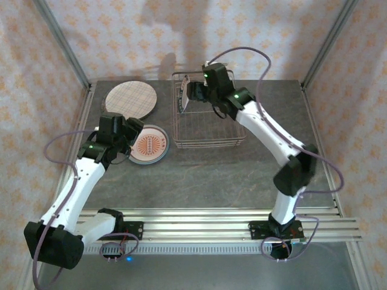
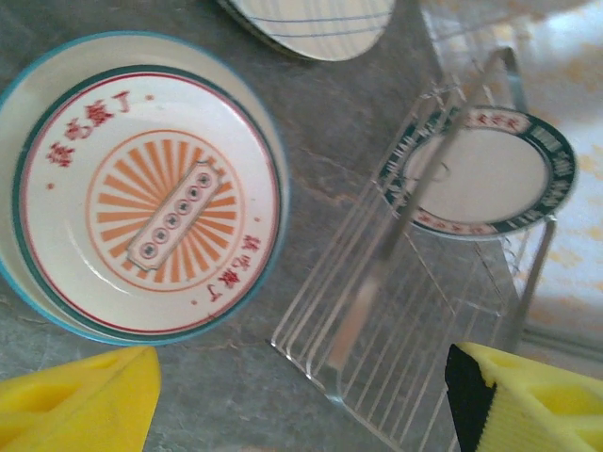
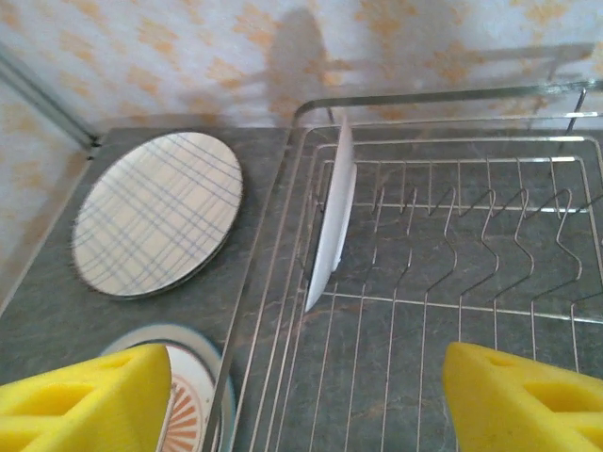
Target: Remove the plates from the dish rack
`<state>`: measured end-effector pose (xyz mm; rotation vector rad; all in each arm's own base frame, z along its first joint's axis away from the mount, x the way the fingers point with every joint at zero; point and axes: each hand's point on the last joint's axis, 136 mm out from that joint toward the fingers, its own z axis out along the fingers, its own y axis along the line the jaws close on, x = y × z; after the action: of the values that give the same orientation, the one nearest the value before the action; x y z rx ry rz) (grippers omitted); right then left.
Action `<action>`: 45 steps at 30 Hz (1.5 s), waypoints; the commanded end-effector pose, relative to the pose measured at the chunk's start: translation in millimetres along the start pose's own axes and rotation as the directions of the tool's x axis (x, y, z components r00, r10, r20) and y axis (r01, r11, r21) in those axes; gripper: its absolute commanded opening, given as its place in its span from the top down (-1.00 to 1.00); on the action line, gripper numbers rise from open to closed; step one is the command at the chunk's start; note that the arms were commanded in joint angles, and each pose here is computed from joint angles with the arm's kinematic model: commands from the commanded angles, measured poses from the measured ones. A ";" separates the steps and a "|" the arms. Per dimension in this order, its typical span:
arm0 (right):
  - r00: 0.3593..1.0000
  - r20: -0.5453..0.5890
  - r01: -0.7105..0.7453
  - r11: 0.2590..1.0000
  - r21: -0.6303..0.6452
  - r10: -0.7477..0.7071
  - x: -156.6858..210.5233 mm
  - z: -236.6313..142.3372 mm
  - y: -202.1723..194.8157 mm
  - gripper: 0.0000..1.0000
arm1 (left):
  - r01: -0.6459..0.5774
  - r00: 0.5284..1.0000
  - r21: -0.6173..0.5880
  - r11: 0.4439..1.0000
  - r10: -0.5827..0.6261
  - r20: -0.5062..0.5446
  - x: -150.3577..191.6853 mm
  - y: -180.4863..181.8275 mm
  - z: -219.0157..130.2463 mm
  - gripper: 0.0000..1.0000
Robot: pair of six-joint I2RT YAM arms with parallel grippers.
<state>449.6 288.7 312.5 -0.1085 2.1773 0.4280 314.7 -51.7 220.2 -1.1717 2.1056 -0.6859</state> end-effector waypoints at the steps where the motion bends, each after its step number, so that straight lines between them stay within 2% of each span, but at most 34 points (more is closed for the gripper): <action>1: 0.993 -0.026 -0.113 0.981 0.156 0.119 2.5 20.9 -17.9 -0.43 | -0.118 0.992 0.066 0.991 0.122 -0.046 7.8 -21.2 -23.6 -0.59; 9: 0.988 -0.055 -0.130 0.963 0.238 0.147 12.3 89.2 -18.1 -0.26 | -0.283 0.951 0.252 0.925 0.305 -0.054 21.2 -66.1 -68.9 -0.61; 15: 0.991 -0.037 -0.116 0.953 0.280 0.132 20.7 117.8 -25.1 -0.20 | -0.421 0.888 0.340 0.841 0.459 -0.035 34.6 -82.9 -99.1 -0.62; 17: 0.992 -0.040 -0.107 0.960 0.257 0.122 23.4 126.9 -21.4 -0.11 | -0.446 0.874 0.357 0.821 0.486 -0.027 37.4 -83.9 -106.2 -0.62; 31: 0.996 -0.023 -0.079 0.967 0.241 0.087 40.1 171.8 -19.5 0.03 | -0.456 0.863 0.335 0.825 0.501 -0.059 43.2 -70.6 -109.6 -0.63; 38: 0.997 -0.006 -0.070 0.969 0.237 0.073 41.9 181.8 -19.6 0.29 | -0.464 0.858 0.370 0.805 0.512 -0.038 44.4 -75.0 -113.9 -0.63; 45: 0.996 0.019 -0.092 0.966 0.240 0.091 39.1 185.7 -19.9 0.53 | -0.487 0.861 0.384 0.784 0.505 0.061 34.0 -77.1 -126.8 -0.65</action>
<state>565.7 335.9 164.9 0.0946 2.2660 0.2194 250.3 -102.3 339.0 -0.3950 2.1201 -0.8392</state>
